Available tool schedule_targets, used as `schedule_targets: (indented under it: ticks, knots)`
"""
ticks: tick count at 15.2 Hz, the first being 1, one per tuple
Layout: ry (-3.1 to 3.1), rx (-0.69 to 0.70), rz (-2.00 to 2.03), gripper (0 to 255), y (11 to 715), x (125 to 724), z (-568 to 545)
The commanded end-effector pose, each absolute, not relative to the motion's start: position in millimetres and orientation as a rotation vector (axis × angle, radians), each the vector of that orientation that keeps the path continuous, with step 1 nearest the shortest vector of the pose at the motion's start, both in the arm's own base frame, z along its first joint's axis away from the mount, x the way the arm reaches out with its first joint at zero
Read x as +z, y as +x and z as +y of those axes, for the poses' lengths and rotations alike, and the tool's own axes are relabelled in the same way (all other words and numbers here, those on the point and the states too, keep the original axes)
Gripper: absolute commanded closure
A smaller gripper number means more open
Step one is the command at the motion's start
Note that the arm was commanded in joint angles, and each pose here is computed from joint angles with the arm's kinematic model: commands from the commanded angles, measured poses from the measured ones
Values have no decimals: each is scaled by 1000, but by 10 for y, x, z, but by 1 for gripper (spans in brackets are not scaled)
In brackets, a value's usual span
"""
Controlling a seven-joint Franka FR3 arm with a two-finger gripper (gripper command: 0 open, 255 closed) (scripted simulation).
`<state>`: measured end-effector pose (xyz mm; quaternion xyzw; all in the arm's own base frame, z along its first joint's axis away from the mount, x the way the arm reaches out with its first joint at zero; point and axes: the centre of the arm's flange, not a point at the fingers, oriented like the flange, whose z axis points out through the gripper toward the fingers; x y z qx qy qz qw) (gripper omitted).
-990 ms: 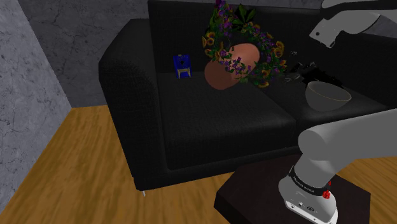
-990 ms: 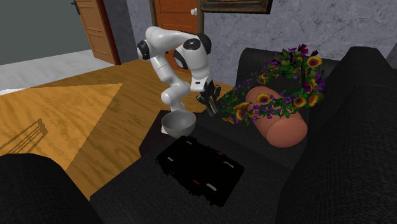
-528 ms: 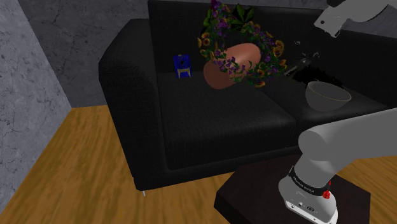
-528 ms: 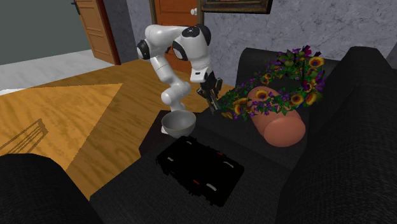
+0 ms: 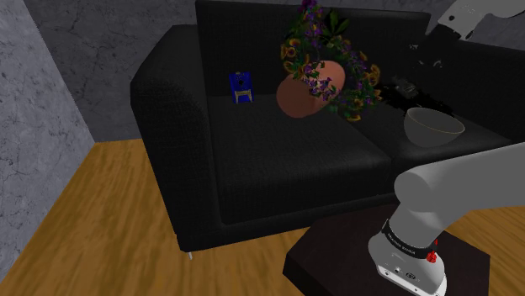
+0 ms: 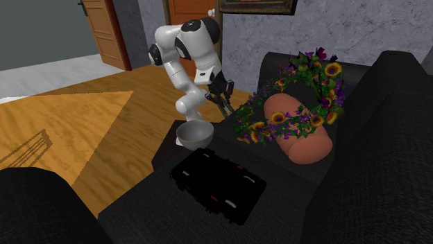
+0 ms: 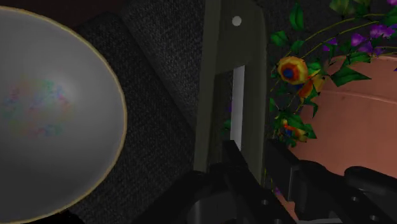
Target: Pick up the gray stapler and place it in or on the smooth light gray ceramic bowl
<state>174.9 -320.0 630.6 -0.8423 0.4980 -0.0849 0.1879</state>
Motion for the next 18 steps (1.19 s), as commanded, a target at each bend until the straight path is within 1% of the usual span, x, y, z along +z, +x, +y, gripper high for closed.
schedule_targets:
  ticks: [1, 4, 5, 6, 10, 11, 18]
  knots:
    - [-2370, -239, 1400, 255, 1518, 6339, -3325]
    - [-2370, -239, 1400, 255, 1182, 6372, -3533]
    - [-2370, -240, 1401, 255, 1304, 6387, -3490]
    - [-2370, -240, 1401, 0, 1304, 6387, -3490]
    - [-2528, 192, 1418, 0, 1973, 6042, -3272]
    - [-2551, 272, 1417, 0, 2075, 5960, -3227]
    - [-2551, 272, 1417, 0, 2053, 5605, -3126]
